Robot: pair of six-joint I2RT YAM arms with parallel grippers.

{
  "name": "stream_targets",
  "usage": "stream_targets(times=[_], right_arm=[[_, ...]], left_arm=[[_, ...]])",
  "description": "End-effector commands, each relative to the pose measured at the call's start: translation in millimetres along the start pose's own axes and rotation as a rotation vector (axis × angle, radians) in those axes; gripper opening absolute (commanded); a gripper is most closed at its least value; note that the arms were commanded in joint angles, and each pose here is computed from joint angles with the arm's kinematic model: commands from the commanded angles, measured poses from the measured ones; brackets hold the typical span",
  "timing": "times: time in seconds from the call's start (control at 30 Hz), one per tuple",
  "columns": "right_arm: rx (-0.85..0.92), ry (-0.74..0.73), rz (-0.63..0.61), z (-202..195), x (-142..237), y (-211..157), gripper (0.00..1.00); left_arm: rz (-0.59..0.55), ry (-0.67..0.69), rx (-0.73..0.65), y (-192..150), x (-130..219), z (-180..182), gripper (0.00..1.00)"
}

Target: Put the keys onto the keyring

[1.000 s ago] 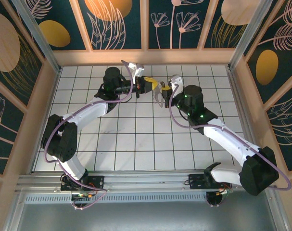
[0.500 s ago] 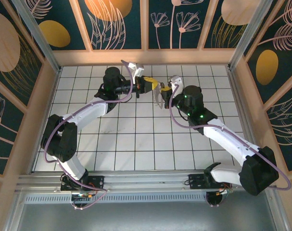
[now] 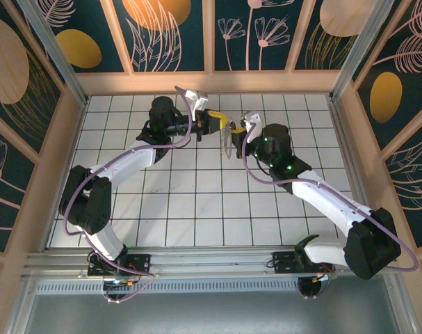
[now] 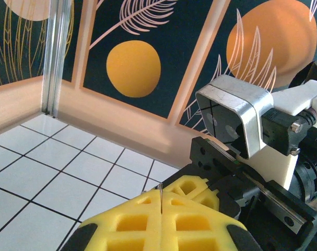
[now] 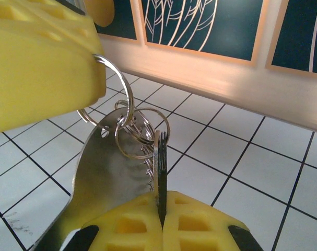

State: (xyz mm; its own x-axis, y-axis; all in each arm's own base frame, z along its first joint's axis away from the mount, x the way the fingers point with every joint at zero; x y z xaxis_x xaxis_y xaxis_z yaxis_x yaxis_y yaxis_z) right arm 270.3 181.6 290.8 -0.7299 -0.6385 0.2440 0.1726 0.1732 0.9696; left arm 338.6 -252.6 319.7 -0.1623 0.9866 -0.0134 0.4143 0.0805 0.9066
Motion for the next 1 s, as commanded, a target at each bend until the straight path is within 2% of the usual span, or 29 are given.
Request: stream_targets(times=[0.0,0.37,0.87,0.97], right_arm=[[0.015,-0.013,-0.029,-2,4,14,0.00],[0.038,-0.021,-0.067,-2,11,34,0.00],[0.044,-0.056,-0.066,-5,15,40,0.00],[0.046,-0.071,-0.057,-6,14,41,0.00]], left_arm=[[-0.041,-0.039,-0.082,21,1,-17,0.00],[-0.037,-0.039,-0.082,20,1,-16,0.00],[-0.044,-0.014,-0.069,17,1,-13,0.00],[-0.059,-0.011,-0.065,18,2,-13,0.12]])
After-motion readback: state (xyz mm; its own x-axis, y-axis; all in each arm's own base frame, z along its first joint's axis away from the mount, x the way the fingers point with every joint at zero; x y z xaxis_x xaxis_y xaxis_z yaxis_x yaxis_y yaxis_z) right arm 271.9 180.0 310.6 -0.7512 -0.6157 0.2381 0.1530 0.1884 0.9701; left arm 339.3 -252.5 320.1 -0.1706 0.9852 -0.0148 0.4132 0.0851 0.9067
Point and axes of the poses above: each hand's point on the last joint's axis, 136 mm out from that joint toward the fingers, its own x axis back along the fingers, its own z axis along the line the jaws close on, y = z × x, the point moved 10 cm from there along x, back along the fingers, and after that the axes turned 6 degrees about x, right-handed, at the moved point
